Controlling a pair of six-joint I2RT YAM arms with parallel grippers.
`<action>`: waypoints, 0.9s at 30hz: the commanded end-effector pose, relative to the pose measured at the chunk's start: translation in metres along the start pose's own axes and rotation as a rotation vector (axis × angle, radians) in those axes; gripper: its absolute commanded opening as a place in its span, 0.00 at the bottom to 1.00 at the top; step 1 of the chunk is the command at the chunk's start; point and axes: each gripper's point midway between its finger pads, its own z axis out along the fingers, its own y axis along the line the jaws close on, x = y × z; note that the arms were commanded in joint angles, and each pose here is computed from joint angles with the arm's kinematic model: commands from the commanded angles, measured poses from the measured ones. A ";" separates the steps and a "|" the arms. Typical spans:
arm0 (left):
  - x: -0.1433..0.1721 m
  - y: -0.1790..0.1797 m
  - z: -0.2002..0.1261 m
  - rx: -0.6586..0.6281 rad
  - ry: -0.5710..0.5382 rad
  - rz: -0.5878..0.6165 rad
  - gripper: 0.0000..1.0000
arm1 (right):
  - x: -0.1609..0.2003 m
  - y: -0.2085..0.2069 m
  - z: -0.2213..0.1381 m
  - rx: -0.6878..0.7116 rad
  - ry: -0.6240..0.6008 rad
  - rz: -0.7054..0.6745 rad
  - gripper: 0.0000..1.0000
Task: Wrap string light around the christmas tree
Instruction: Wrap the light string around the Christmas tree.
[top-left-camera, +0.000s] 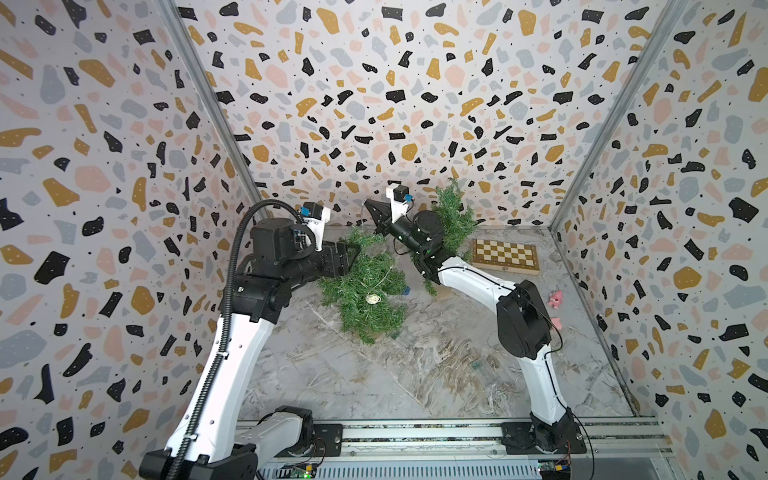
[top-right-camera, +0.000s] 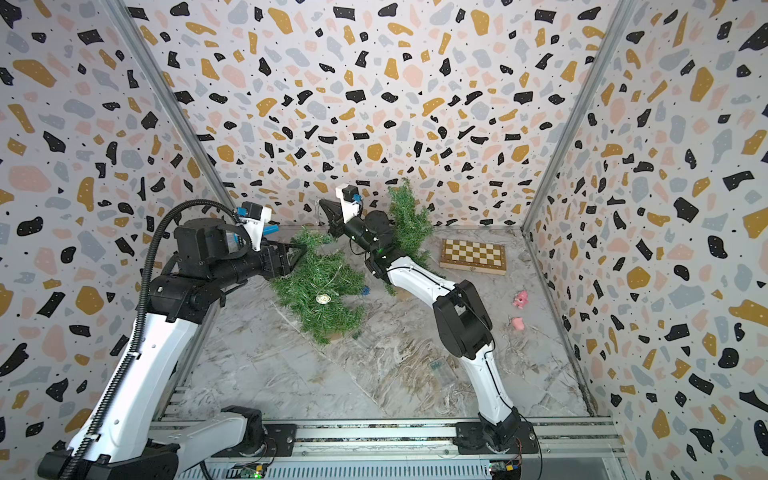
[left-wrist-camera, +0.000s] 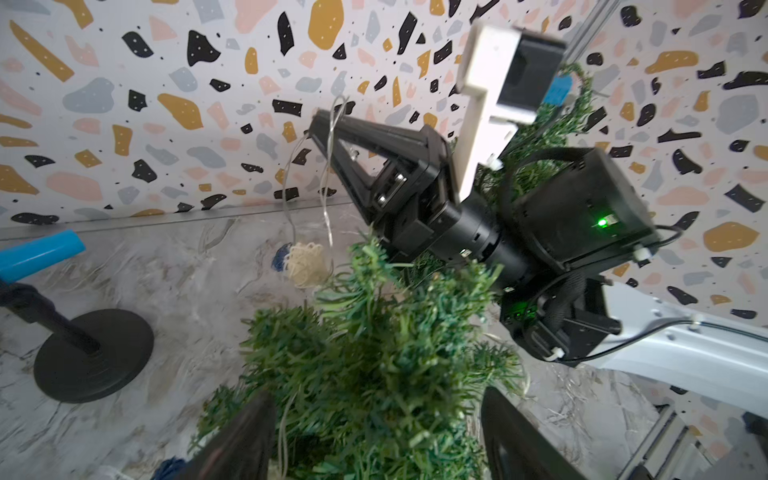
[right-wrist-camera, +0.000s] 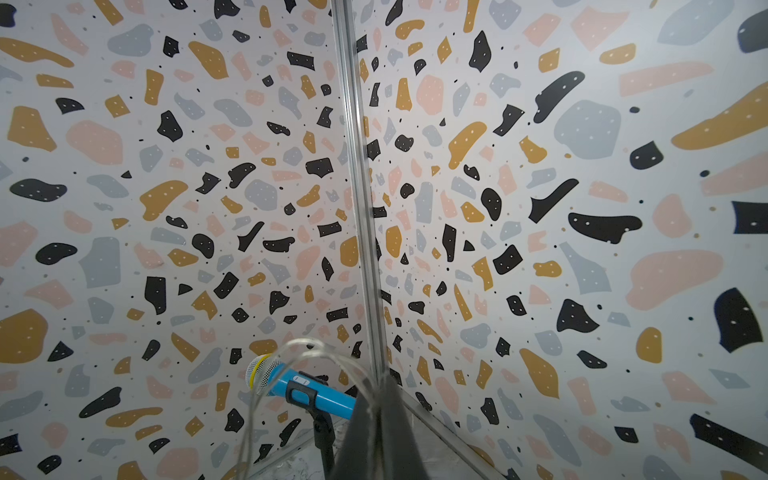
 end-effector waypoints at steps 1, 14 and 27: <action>-0.027 -0.026 -0.015 0.097 -0.066 0.041 0.78 | -0.019 0.005 0.000 -0.020 -0.034 0.008 0.00; -0.055 0.035 0.029 -0.047 -0.102 0.073 0.72 | -0.007 -0.001 0.003 -0.045 -0.003 0.036 0.00; -0.057 0.089 0.076 -0.043 -0.103 0.254 0.72 | -0.002 0.004 0.009 -0.156 0.001 0.123 0.00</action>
